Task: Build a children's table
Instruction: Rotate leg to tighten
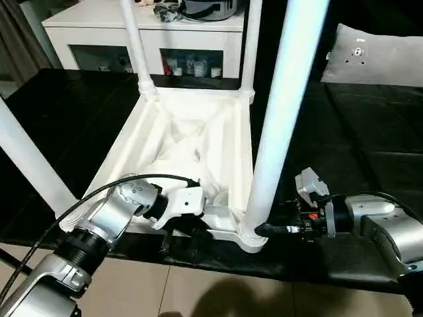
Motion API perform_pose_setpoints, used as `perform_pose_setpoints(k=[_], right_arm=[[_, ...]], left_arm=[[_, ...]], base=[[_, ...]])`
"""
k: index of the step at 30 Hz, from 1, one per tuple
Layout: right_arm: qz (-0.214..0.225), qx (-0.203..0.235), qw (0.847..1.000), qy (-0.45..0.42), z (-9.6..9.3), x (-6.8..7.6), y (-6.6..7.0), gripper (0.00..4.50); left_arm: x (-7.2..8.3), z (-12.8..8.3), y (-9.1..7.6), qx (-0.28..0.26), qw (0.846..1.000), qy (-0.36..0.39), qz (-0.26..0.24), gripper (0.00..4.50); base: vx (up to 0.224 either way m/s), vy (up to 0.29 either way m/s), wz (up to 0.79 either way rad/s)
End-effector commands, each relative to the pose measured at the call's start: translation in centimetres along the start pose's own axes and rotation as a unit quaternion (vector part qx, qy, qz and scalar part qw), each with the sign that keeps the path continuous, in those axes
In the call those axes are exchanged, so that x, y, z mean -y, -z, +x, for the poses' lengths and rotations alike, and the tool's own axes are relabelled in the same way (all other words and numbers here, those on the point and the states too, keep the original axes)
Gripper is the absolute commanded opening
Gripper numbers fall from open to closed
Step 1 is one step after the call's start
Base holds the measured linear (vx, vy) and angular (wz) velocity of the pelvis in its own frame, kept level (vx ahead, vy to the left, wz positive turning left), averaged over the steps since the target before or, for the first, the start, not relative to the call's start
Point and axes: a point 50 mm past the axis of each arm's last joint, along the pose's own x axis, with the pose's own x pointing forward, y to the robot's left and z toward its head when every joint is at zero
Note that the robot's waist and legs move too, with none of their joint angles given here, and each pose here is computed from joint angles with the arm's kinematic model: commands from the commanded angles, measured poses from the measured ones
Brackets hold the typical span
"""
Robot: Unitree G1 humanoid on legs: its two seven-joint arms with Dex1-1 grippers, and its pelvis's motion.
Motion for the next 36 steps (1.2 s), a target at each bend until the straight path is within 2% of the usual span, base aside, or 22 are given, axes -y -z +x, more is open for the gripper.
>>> perform_pose_setpoints(k=[1,5,7,9,12,14,15,19,20,23,25,33,36], right_arm=[[-0.002,0.011,1.0,-0.016,0.5,0.0,-0.3,1.95],[-0.018,0.019,1.0,0.004,0.8,0.3,-0.2,1.94],[0.001,0.033,0.999,0.015,0.9,0.6,-0.3,1.94],[0.008,0.041,0.999,0.013,0.9,0.6,-0.4,2.49],[0.013,0.043,0.999,-0.001,1.0,0.3,-0.5,2.73],[0.003,0.044,0.999,0.004,1.2,0.4,-0.6,2.85],[-0.011,0.036,0.999,0.016,1.3,0.6,-0.4,3.05],[-0.005,0.035,0.999,0.004,1.4,0.5,-0.3,3.05],[-0.004,0.037,0.999,0.0,1.4,0.4,-0.3,2.83],[0.003,0.048,0.999,-0.013,1.4,0.2,-0.5,2.67],[0.009,0.052,0.998,-0.023,1.5,0.1,-0.5,2.31],[0.016,0.052,0.998,-0.037,1.7,-0.3,-0.3,2.13],[0.019,0.065,0.997,-0.034,1.9,-0.4,-0.4,2.12]], left_arm=[[0.6,0.8,-0.3,-0.006,0.999,0.046,0.021,0.0],[0.6,0.9,-0.2,-0.004,0.999,0.046,0.018,0.0],[0.6,0.9,-0.2,-0.004,0.999,0.045,0.018,0.0],[0.6,0.9,-0.2,-0.005,0.999,0.044,0.019,0.0],[0.6,0.8,-0.2,-0.006,0.999,0.043,0.02,0.0],[0.6,0.9,-0.2,-0.006,0.999,0.042,0.02,0.0],[0.6,0.9,-0.1,-0.006,0.999,0.042,0.021,0.0],[0.6,0.9,-0.1,-0.007,0.999,0.04,0.021,0.0],[0.6,0.9,-0.1,-0.007,0.999,0.04,0.021,0.0],[0.6,0.9,0.0,-0.008,0.999,0.04,0.02,0.0],[0.6,0.9,0.0,-0.009,0.999,0.04,0.02,0.0],[0.6,0.8,0.1,-0.01,0.999,0.039,0.017,0.0],[0.5,0.8,0.1,-0.008,1.0,0.027,0.009,0.0]], base=[[0.0,0.0,0.0],[0.0,0.0,0.0],[0.0,0.0,0.0],[0.0,0.0,0.0],[0.0,0.0,0.0],[0.0,0.0,0.0],[0.0,0.0,0.0],[0.0,0.0,0.0],[0.0,0.0,0.0],[0.0,0.0,0.0],[0.0,0.0,0.0],[0.0,0.0,0.0],[0.0,0.0,0.0]])
